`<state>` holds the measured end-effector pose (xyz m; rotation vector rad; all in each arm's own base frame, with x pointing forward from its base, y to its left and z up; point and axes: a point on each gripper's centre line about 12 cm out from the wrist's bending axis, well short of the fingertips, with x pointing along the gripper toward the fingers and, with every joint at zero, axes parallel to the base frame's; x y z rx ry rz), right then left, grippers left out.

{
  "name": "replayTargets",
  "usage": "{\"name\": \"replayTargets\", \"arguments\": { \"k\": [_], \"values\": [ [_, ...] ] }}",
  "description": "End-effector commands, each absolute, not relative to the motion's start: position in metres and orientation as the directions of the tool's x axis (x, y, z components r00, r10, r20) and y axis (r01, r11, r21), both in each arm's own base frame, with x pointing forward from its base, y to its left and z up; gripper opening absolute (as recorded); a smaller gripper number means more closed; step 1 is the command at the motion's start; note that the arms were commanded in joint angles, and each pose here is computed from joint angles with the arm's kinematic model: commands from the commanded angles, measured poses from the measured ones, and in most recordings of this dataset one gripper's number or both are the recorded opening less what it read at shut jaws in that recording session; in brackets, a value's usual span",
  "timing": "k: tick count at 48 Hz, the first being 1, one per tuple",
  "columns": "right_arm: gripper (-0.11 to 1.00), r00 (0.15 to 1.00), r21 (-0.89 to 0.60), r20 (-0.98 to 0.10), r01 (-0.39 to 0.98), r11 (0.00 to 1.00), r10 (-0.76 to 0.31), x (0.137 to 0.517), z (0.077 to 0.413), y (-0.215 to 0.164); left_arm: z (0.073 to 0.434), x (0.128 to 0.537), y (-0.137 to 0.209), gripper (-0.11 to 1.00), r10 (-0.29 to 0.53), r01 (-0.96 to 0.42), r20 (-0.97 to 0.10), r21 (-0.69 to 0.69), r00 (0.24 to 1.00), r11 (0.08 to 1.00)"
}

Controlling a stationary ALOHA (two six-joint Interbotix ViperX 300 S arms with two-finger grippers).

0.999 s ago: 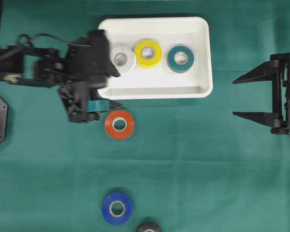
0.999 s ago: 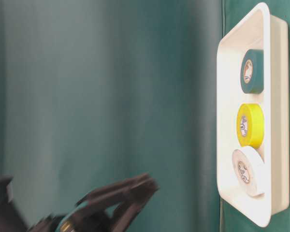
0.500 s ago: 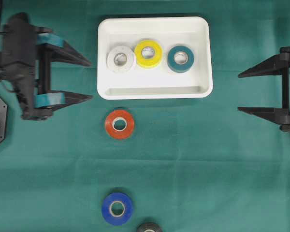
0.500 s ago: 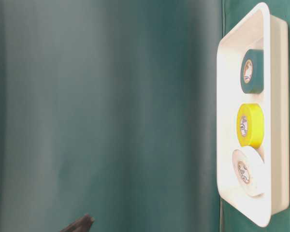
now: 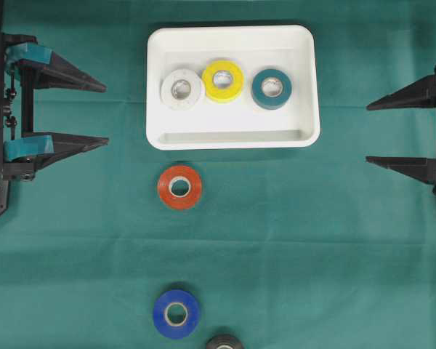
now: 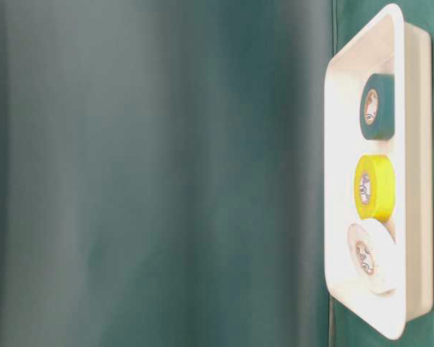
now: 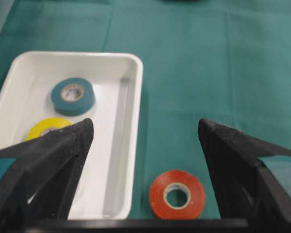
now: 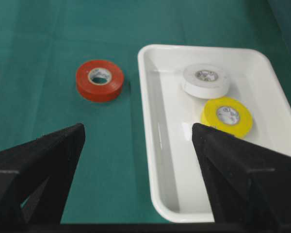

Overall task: Pick up the tape from a random location and place it into the white case.
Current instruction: 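Open the left gripper and retract it to the left side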

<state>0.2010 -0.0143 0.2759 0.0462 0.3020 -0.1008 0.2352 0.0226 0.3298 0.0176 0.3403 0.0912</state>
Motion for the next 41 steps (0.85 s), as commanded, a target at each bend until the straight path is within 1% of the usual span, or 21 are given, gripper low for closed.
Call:
{"name": "replayTargets", "arguments": {
  "k": [1, 18, 30, 41],
  "values": [
    [0.86, 0.959, 0.027, -0.267, 0.102, 0.994, -0.091, 0.203, 0.288, -0.014, 0.335, 0.235, 0.022, 0.84, 0.091, -0.086, -0.293, 0.028, 0.952, 0.996],
    [0.86, 0.963, 0.029, -0.256, 0.094, 0.995, -0.083, 0.203, 0.280, -0.014, 0.315, 0.224, 0.020, 0.84, 0.086, -0.083, -0.240, 0.026, 0.967, 0.996],
    [0.86, 0.969, 0.034, -0.235, 0.092, 0.995, -0.082, 0.202, 0.274, -0.015, 0.288, 0.220, 0.014, 0.84, 0.063, -0.059, -0.191, 0.026, 0.980, 0.998],
    [0.86, 0.971, 0.037, -0.226, 0.087, 0.996, -0.077, 0.203, 0.271, -0.015, 0.274, 0.217, 0.010, 0.84, 0.043, -0.040, -0.148, 0.024, 0.988, 0.999]
  ]
}}
